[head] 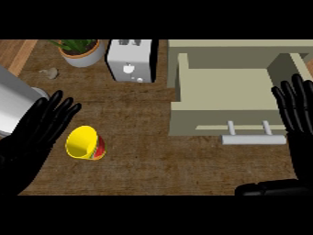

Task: Pick up the cup, place it into the drawer and close the drawer

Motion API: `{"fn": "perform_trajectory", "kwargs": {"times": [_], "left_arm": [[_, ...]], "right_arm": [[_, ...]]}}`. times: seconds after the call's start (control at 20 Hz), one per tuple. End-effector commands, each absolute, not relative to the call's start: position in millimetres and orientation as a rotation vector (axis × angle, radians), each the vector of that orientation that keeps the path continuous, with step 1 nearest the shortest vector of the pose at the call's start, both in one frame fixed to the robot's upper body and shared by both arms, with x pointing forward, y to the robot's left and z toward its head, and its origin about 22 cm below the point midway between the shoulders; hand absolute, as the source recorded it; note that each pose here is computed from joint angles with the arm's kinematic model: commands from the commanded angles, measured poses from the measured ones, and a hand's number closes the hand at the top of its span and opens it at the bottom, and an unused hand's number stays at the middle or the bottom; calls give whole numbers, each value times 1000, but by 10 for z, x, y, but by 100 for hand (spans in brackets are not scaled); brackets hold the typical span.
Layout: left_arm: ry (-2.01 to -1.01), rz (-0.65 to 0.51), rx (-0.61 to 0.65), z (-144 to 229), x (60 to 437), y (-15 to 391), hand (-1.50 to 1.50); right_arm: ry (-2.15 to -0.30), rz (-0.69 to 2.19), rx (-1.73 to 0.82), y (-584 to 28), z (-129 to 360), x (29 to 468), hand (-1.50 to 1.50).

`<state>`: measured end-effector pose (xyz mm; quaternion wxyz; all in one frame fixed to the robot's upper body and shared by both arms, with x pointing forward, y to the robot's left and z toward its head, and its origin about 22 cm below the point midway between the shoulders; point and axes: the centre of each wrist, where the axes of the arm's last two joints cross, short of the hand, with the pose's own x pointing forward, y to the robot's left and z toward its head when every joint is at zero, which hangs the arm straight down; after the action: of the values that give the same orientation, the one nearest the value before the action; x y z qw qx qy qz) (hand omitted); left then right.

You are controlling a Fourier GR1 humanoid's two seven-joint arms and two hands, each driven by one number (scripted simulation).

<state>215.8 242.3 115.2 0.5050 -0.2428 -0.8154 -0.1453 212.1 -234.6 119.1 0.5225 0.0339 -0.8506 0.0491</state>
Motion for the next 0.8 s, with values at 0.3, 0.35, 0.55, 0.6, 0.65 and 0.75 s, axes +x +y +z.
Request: {"fn": "perform_trajectory", "kwargs": {"times": [0.3,0.35,0.55,0.6,0.65,0.75], "left_arm": [[-1840,-373,-815,1179,2072,2934,-150],[-1855,-359,-792,983,2312,2809,-150],[-1847,-354,-786,1109,2167,2867,-150],[-1825,-369,-769,1052,2313,2715,-150],[-1848,-361,-788,1164,2497,2925,-150],[-1837,-352,-779,1235,2348,2800,-150]], "right_arm": [[-2006,116,124,-2235,1181,2158,-150],[-1996,105,136,-2302,1401,2162,-150],[-1983,132,137,-2330,1289,2187,-150],[-1997,132,140,-2295,1236,2078,-150],[-2005,110,128,-2414,1298,2329,-150],[-1997,112,127,-2288,1268,2217,-150]]}}
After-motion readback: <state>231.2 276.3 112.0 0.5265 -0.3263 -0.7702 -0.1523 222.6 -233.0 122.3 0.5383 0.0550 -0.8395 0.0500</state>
